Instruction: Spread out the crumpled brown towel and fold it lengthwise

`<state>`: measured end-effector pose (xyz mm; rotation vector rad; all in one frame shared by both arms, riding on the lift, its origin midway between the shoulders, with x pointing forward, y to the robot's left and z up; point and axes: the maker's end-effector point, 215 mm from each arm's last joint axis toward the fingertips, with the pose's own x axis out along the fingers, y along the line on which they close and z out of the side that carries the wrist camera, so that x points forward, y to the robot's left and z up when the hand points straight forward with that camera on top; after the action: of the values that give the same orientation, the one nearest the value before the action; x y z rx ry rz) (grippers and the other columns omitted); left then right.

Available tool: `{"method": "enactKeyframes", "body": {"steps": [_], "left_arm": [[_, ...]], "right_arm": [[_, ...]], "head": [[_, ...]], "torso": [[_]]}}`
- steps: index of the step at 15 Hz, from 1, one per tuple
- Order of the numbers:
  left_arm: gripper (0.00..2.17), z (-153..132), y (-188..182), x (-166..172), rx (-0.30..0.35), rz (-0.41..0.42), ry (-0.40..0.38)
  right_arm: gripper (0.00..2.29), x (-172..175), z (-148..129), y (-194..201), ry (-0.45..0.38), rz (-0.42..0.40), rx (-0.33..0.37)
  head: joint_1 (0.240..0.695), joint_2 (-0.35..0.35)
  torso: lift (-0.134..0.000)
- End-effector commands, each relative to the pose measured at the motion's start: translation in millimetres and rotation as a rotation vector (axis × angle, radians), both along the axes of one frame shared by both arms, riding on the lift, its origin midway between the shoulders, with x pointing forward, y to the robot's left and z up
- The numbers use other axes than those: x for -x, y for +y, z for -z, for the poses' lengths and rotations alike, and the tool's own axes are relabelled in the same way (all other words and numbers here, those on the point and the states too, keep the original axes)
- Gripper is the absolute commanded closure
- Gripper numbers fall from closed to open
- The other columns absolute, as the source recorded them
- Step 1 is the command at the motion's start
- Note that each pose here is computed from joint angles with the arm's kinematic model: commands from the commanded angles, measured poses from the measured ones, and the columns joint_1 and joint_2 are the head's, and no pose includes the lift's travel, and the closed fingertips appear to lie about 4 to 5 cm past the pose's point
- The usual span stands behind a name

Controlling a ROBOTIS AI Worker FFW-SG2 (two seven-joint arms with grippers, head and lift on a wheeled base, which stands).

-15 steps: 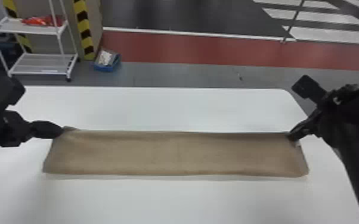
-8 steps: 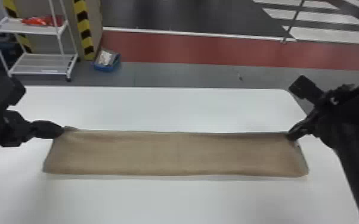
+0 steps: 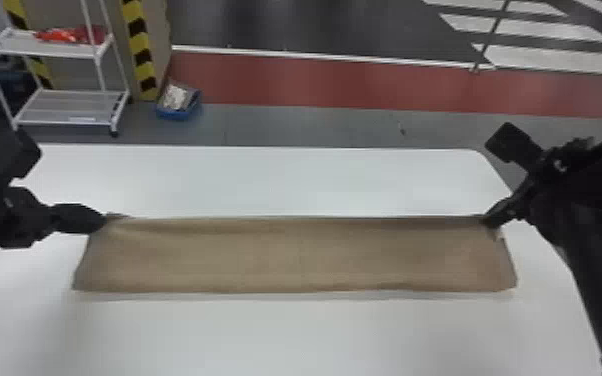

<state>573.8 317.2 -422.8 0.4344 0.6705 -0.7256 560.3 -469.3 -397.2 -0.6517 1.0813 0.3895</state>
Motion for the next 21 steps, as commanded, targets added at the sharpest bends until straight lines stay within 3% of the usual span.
{"method": "enactKeyframes", "body": {"steps": [1, 10, 15, 17, 19, 20, 21], "left_arm": [[2.03, 0.6, 0.0, 0.7, 0.000, 0.002, 0.000], [2.03, 2.5, 7.3, 1.1, -0.008, 0.001, -0.004], [2.03, 3.7, 6.3, 1.7, -0.006, 0.003, -0.003], [2.03, 3.9, 5.5, 1.7, -0.005, 0.003, -0.003], [2.03, 3.0, 3.9, 1.2, -0.004, 0.006, -0.007], [2.03, 3.0, 3.9, 1.2, -0.004, 0.006, -0.007], [2.03, 3.1, 4.1, 0.9, -0.005, 0.007, -0.009]], "right_arm": [[1.30, 1.1, 4.9, -0.2, 0.008, 0.000, 0.004], [1.30, -15.4, 1.8, -20.6, -0.079, 0.067, 0.064], [1.28, -22.4, 5.7, -4.9, -0.092, 0.039, 0.059], [0.86, -19.7, 8.1, -4.3, -0.081, 0.048, 0.050], [0.84, -19.0, 7.9, -7.6, -0.082, 0.053, 0.057], [0.63, -18.2, 7.8, -11.5, -0.084, 0.062, 0.064], [0.57, -16.6, 8.7, -13.1, -0.081, 0.069, 0.064]], "head": [[0.695, -0.146], [0.695, -0.158], [0.695, -0.152], [0.695, -0.142], [0.695, -0.141], [0.695, -0.142], [0.695, -0.144]], "torso": [[-0.124], [-0.124], [-0.124], [-0.124], [-0.124], [-0.124], [-0.124]]}}
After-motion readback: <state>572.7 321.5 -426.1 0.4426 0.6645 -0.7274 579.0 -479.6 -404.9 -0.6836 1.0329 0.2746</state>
